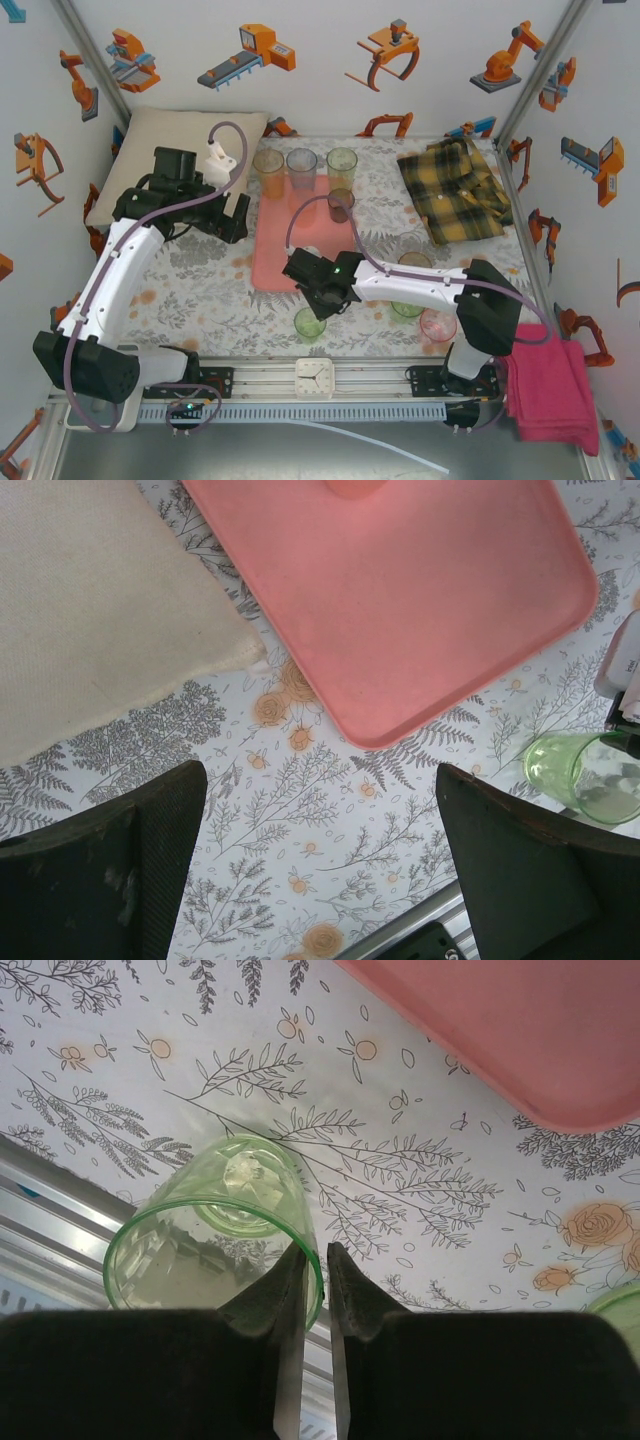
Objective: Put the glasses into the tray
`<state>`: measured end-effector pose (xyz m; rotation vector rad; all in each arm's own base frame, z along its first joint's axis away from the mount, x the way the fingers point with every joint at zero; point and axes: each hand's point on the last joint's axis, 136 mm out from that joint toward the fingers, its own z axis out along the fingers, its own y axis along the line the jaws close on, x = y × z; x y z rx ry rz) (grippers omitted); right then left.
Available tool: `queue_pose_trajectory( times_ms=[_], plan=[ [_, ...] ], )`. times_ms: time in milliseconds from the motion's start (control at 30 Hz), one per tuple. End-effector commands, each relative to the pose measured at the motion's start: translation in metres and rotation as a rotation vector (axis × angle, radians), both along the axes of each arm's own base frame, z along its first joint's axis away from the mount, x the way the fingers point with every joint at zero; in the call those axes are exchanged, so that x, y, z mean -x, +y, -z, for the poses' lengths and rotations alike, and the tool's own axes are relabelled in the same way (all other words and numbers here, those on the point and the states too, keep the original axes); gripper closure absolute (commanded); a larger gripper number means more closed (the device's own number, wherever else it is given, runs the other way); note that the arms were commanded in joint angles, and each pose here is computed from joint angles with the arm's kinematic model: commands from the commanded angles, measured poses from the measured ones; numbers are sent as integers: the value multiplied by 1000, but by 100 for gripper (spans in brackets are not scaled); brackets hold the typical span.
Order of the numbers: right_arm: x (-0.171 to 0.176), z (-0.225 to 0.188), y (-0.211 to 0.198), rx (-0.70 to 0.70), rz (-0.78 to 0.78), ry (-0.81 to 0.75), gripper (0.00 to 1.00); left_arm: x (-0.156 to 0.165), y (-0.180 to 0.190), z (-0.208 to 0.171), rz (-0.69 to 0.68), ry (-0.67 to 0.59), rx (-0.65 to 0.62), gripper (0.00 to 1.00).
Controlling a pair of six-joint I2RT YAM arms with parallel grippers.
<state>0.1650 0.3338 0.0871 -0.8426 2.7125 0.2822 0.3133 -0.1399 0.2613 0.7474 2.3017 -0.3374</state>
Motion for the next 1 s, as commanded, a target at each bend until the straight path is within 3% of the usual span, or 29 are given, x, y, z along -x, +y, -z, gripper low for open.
queue_pose_trajectory(
  times_ms=[0, 267, 967],
  plan=[
    [-6, -12, 5, -6, -3, -40, 85, 6, 3, -8, -10, -10, 21, 12],
    [-7, -19, 10, -6, -21, -47, 92, 5, 9, -8, -33, -14, 24, 12],
    [-24, -58, 35, -23, -94, -65, 92, 0, 43, -17, -164, -44, 77, 12]
  ],
)
